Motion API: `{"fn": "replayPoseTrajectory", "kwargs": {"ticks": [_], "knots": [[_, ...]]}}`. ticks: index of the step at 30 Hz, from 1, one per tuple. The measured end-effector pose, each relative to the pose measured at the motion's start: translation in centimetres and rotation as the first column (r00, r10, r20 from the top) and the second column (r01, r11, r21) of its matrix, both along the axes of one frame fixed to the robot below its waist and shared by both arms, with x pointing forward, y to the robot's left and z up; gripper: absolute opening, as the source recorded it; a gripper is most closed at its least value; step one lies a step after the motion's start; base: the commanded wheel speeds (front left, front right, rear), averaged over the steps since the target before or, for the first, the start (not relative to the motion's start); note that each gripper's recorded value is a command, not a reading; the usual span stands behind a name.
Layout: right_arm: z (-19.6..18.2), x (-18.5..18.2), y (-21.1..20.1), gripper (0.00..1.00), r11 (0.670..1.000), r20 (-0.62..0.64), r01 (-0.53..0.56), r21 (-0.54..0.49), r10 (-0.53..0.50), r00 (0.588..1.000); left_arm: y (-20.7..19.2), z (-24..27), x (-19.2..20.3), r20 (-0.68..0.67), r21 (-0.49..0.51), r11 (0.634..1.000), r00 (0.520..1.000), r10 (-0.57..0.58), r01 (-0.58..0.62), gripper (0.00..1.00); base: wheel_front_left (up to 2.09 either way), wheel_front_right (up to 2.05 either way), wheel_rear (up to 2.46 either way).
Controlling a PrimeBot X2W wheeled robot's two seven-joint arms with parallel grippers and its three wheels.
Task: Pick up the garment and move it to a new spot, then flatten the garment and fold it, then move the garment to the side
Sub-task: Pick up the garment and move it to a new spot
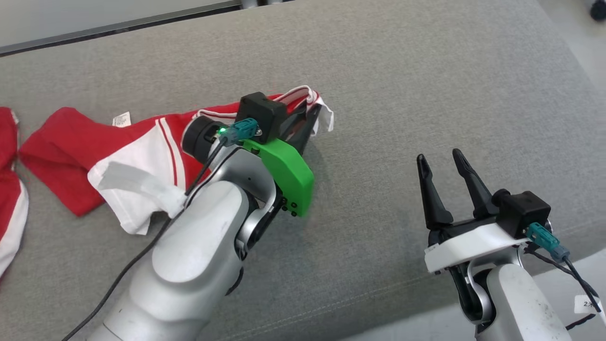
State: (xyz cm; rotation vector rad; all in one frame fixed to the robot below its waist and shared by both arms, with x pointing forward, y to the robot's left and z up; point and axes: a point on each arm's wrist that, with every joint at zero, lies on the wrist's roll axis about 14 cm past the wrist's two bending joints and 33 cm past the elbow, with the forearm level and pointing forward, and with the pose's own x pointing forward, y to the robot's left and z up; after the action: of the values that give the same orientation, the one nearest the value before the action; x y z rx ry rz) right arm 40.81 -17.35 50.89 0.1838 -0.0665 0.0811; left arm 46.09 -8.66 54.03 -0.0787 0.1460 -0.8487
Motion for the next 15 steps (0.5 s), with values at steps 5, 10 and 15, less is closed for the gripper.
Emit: {"fn": "replayPoseTrajectory", "kwargs": {"ticks": [5,10,15], "knots": [[-0.6,-1.0,-2.6,1.0,0.997,-0.015,0.08,0.003,-0.08,0.997,-4.6,-2.0,-1.6,-0.056,0.005,0.99,0.989,-0.139,0.14,0.0,0.0,0.0,0.0],[-1.3,-2.1,-4.2,1.0,0.991,-0.04,0.131,0.007,-0.13,0.991,-7.3,-4.4,-2.4,-0.122,0.02,0.976,0.97,-0.212,0.216,0.0,0.0,0.0,0.0],[-2.3,-3.0,-5.9,1.0,0.983,-0.069,0.184,0.002,-0.184,0.981,-9.2,-7.0,-3.2,-0.194,0.018,0.961,0.944,-0.267,0.276,0.0,0.0,0.0,0.0]]}}
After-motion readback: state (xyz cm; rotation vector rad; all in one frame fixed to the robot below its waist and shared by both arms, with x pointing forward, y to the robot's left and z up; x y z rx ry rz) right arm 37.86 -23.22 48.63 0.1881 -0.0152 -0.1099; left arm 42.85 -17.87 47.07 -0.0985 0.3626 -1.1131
